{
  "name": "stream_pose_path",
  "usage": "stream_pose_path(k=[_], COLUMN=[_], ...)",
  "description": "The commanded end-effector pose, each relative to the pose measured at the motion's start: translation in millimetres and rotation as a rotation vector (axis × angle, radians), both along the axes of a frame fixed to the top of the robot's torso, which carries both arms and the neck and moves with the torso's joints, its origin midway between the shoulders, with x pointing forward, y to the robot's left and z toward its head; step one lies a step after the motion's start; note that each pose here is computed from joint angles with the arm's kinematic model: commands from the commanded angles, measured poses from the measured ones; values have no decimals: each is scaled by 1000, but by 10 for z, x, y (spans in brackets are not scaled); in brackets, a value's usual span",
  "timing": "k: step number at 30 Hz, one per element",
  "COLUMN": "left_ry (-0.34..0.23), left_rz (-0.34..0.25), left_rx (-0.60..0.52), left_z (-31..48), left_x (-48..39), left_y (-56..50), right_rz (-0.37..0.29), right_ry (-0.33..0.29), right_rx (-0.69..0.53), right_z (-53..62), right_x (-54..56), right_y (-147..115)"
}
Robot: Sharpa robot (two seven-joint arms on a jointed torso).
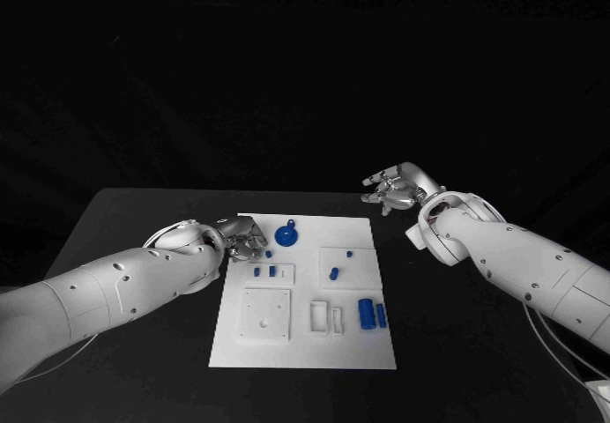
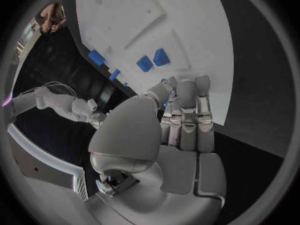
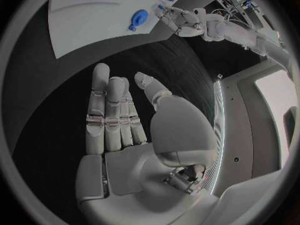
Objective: Assemble the parts on the task board
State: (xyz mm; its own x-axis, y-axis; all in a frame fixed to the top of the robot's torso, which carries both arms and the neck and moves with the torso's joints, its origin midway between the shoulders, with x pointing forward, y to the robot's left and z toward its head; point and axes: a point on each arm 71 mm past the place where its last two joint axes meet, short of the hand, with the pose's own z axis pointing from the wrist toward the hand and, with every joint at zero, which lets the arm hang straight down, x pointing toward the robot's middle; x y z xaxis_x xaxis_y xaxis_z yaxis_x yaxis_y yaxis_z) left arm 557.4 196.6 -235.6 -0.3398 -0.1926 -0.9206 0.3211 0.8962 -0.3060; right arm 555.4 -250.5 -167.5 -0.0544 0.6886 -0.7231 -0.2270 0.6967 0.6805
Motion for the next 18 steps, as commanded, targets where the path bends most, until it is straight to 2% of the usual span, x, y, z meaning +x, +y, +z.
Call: stream_pose_path(k=[1,6,12,15,18], left_ry=[-48,-74,-46,-19,13], left_rz=[31,96,202,257,288], left_rx=[-81,-236,-499,-643,-772], left_z=[67,247,505,608,682], left_x=[21,80,128,117,73], left_y=[68,243,445,516,550], right_rz=[60,122,178,197,210], right_ry=[54,85,59,33,7], right_rx=[-62,-169,-344,-438,-531], right_z=[-51,-95,-159,-202,-262], right_x=[-11,-36,-96,-134,-180], right_y=[42,111,229,295,367])
